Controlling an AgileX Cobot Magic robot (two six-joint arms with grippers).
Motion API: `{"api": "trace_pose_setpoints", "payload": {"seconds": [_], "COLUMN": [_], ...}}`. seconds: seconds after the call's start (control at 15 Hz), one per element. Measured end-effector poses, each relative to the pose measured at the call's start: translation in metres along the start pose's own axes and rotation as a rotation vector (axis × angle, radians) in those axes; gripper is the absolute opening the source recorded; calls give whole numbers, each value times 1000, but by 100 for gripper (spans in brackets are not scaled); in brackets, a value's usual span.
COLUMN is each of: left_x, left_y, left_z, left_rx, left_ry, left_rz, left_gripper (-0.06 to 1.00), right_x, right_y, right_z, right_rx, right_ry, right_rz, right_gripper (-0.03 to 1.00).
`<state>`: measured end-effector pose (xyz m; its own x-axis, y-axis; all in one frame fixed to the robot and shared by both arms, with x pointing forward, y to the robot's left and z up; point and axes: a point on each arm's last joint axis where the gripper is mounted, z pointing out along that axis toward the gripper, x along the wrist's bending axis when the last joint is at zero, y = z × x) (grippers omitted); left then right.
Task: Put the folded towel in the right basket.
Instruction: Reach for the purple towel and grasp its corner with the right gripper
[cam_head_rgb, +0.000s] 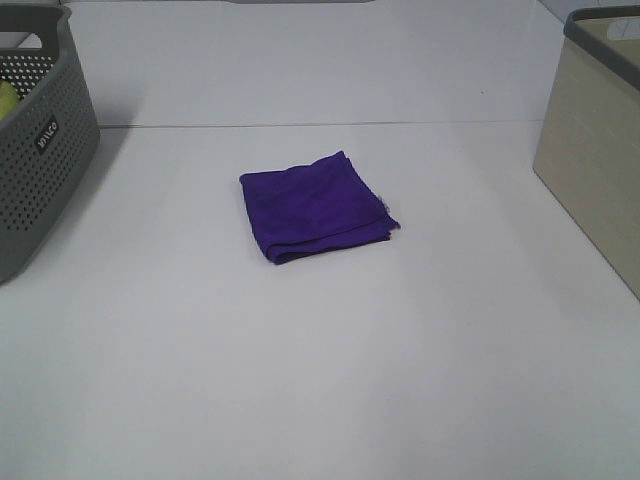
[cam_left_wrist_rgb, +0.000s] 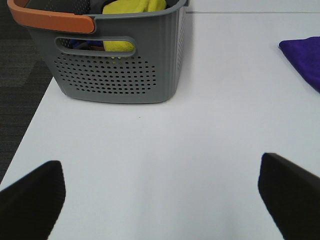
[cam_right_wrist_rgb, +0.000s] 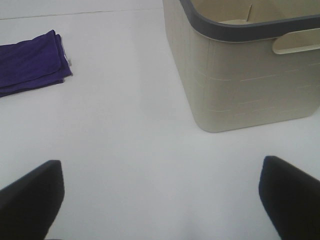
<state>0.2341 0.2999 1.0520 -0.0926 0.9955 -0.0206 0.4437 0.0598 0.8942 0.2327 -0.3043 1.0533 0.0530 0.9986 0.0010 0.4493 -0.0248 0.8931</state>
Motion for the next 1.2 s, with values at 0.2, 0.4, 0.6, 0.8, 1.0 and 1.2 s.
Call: {"api": "trace_pose_setpoints", "payload": {"seconds": [0.2,0.4,0.6,0.8,1.0,1.2], "left_x": [0,0,0,-1,-1,-1], "left_y": [0,0,0,0,0,0], "left_z": [0,0,0,0,0,0], "left_rx": [0,0,0,0,0,0], "left_ry": [0,0,-4,-13,-13,-13], "left_rz": [0,0,8,8,8,9], "left_gripper": [99,99,99,99,99,99], "right_x": [0,0,0,-4,-4,0], "right_y": [0,0,0,0,0,-1], "right_z": [0,0,0,0,0,1], "right_rx": [0,0,0,-3,-2,3], "right_ry": [0,0,-2,-39,-42,2], "right_rz": [0,0,-1,-24,-28,-50], "right_gripper": [96,96,96,96,98,98]}}
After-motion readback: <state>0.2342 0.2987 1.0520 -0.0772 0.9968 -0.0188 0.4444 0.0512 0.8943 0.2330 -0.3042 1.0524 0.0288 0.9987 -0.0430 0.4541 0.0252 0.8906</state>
